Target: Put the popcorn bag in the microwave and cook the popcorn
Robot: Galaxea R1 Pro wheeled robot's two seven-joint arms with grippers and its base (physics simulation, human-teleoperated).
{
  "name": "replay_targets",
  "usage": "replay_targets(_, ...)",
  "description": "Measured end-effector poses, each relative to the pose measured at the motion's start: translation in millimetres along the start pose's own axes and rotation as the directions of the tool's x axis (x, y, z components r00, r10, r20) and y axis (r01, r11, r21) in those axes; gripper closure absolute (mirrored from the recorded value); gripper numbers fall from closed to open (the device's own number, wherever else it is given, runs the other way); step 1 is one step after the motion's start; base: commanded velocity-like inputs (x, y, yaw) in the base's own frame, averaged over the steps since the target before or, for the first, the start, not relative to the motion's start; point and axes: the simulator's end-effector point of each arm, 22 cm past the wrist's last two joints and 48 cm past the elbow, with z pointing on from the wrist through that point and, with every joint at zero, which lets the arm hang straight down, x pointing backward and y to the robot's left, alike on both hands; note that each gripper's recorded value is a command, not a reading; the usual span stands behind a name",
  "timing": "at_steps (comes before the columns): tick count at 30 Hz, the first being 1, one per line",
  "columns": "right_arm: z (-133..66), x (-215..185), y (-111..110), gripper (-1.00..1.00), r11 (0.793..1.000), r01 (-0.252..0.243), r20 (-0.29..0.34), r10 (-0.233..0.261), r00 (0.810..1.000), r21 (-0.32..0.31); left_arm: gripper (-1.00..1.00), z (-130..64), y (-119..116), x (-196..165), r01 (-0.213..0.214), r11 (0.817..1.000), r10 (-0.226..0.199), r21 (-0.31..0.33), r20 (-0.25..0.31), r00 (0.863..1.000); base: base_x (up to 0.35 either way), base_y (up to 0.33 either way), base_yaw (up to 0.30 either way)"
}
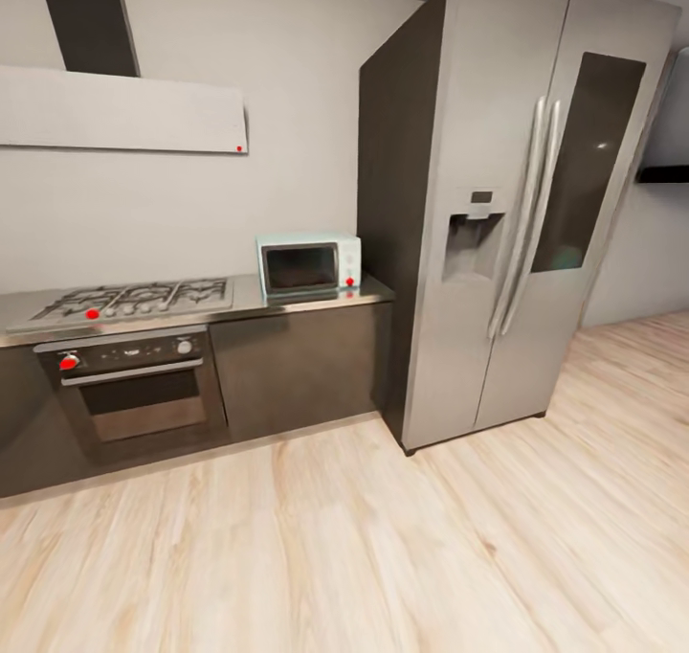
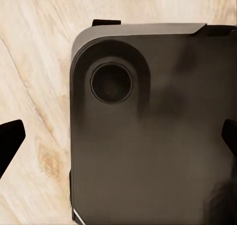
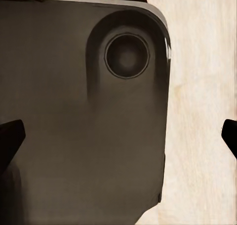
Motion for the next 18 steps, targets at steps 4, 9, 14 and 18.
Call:
replay_targets(4,0.0,-0.2,-0.1,-1.00,1.000,0.000,0.001,0.000,1.000,0.000,-1.00,0.0,0.0,0.1,0.000,1.000,0.000,0.000,0.000,1.000,0.323,-0.150,0.001)
replay_targets(9,0.0,-0.2,0.8,-1.00,1.000,0.000,0.001,0.000,1.000,-0.001,-1.00,0.0,0.0,-0.4,0.000,1.000,0.000,0.000,0.001,1.000,0.322,-0.152,0.000)
replay_targets(14,0.0,-0.8,0.9,-1.00,1.000,0.000,0.003,0.000,1.000,-0.001,-1.00,0.0,0.0,-0.2,0.000,1.000,0.000,0.000,0.001,1.000,0.322,-0.152,0.078)
replay_targets(18,0.0,-1.0,0.8,-1.00,1.000,0.000,0.004,0.000,1.000,0.000,-1.00,0.0,0.0,0.4,0.000,1.000,0.000,0.000,0.000,1.000,0.322,-0.152,0.251)
